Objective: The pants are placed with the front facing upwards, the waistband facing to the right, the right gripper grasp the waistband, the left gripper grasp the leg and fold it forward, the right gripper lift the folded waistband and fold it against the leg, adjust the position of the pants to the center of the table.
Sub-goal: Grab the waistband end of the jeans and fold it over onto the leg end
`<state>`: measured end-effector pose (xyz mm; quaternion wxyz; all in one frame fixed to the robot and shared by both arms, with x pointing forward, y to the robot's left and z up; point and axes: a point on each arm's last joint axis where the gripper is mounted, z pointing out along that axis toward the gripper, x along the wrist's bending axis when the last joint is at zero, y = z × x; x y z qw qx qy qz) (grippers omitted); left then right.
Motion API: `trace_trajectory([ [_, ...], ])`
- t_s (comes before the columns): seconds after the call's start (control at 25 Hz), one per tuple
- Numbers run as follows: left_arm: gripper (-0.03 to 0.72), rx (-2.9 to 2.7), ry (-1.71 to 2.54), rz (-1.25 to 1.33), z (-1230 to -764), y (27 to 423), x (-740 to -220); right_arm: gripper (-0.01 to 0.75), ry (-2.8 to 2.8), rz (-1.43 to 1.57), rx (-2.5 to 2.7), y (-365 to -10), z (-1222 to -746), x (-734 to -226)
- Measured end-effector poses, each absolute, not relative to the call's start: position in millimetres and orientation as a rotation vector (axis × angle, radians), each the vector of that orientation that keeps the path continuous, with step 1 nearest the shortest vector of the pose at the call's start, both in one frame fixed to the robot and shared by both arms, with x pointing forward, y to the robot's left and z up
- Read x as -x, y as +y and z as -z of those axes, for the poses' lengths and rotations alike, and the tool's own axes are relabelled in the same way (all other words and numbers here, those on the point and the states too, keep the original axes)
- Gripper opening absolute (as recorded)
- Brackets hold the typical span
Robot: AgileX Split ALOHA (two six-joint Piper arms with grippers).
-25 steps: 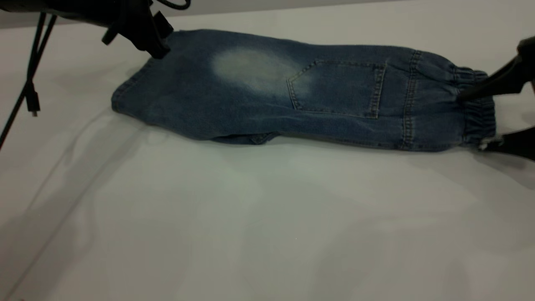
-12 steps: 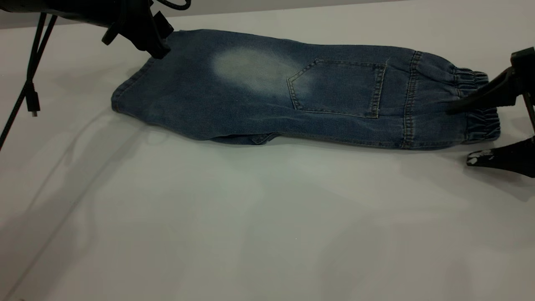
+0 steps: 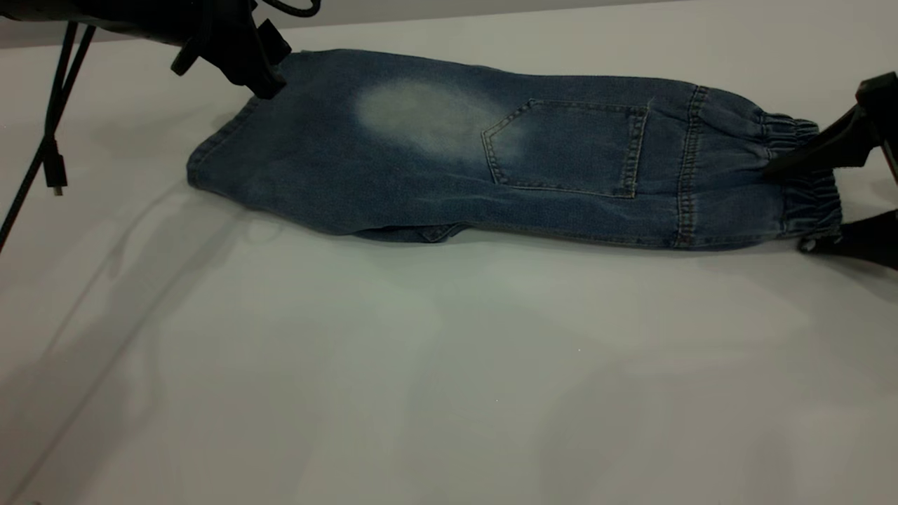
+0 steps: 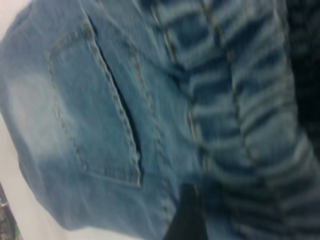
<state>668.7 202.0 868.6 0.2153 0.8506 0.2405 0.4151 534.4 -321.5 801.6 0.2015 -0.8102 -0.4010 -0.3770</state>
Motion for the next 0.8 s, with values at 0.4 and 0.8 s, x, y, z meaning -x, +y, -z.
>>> trace_trajectory([
  [0.4, 0.43, -2.447, 0.689, -1.041, -861, 203, -663, 0.419, -1.133, 1.09, 2.261, -325, -802, -547],
  [0.8, 0.416, -2.575, 0.719, -0.866, -845, 204, -653, 0.059, -1.121, 1.262, 2.046, -315, -819, -551],
])
